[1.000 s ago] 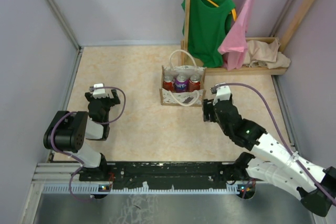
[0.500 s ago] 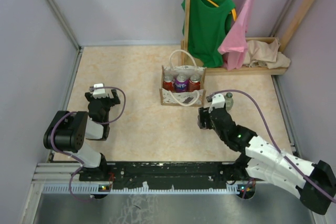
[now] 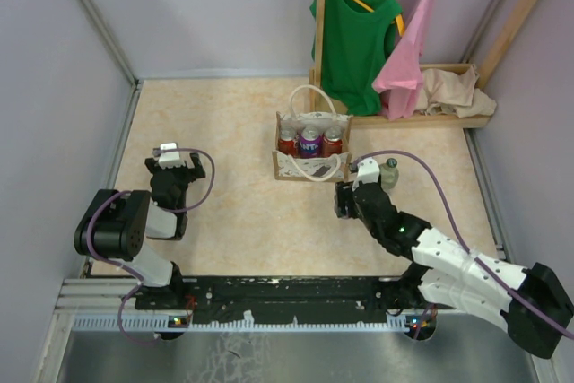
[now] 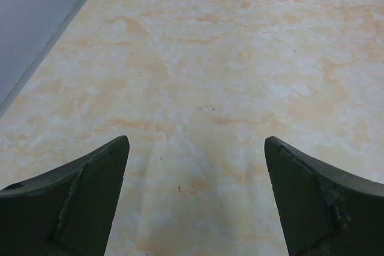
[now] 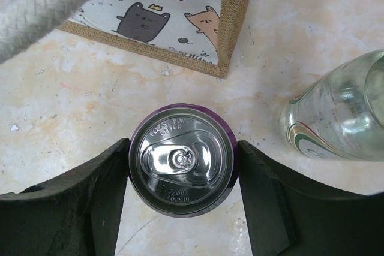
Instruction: Take the beverage out of the canvas bag
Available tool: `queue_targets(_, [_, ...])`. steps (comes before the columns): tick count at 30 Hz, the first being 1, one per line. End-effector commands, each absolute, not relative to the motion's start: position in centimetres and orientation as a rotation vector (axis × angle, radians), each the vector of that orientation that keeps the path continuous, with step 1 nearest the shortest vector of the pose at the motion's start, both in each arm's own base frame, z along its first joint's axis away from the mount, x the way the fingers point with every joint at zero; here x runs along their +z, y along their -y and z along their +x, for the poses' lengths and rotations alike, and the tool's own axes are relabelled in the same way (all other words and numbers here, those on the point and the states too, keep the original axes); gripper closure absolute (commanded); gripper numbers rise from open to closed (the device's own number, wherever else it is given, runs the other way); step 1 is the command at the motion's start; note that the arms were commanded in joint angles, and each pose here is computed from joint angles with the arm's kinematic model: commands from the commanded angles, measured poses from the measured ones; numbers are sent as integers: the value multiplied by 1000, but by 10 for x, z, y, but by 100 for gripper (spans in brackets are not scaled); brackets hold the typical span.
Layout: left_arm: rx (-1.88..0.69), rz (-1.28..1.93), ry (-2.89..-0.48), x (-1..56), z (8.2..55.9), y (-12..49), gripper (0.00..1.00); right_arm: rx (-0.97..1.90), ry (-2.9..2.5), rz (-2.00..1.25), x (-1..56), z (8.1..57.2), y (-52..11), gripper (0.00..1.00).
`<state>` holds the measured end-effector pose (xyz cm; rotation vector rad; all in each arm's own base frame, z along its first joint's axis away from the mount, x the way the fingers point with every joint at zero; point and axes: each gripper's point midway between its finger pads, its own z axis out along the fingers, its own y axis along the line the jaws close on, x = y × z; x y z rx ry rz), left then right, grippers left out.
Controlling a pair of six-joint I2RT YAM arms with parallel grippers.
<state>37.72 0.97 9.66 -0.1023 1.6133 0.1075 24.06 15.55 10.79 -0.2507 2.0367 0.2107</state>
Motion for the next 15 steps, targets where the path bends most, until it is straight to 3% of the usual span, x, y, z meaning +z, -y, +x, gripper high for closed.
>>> queue_targets(1, [113,-101,-1607,97,376,-10,0,266,-1892,-156,147,259,-166,85])
queue_targets(3, [114,-102,-1608,96,376,-11,0,263,-1896,-159,147,258,-166,46])
queue_targets(5, [112,-102,-1609,96,376,-10,0,256,-1902,-161,146,258,-165,26])
queue_targets(10, [112,-101,-1608,97,376,-10,0,246,-1898,-166,152,259,-164,6])
queue_targets(15, [113,-102,-1607,97,376,-10,0,254,-1856,-172,176,261,-165,5])
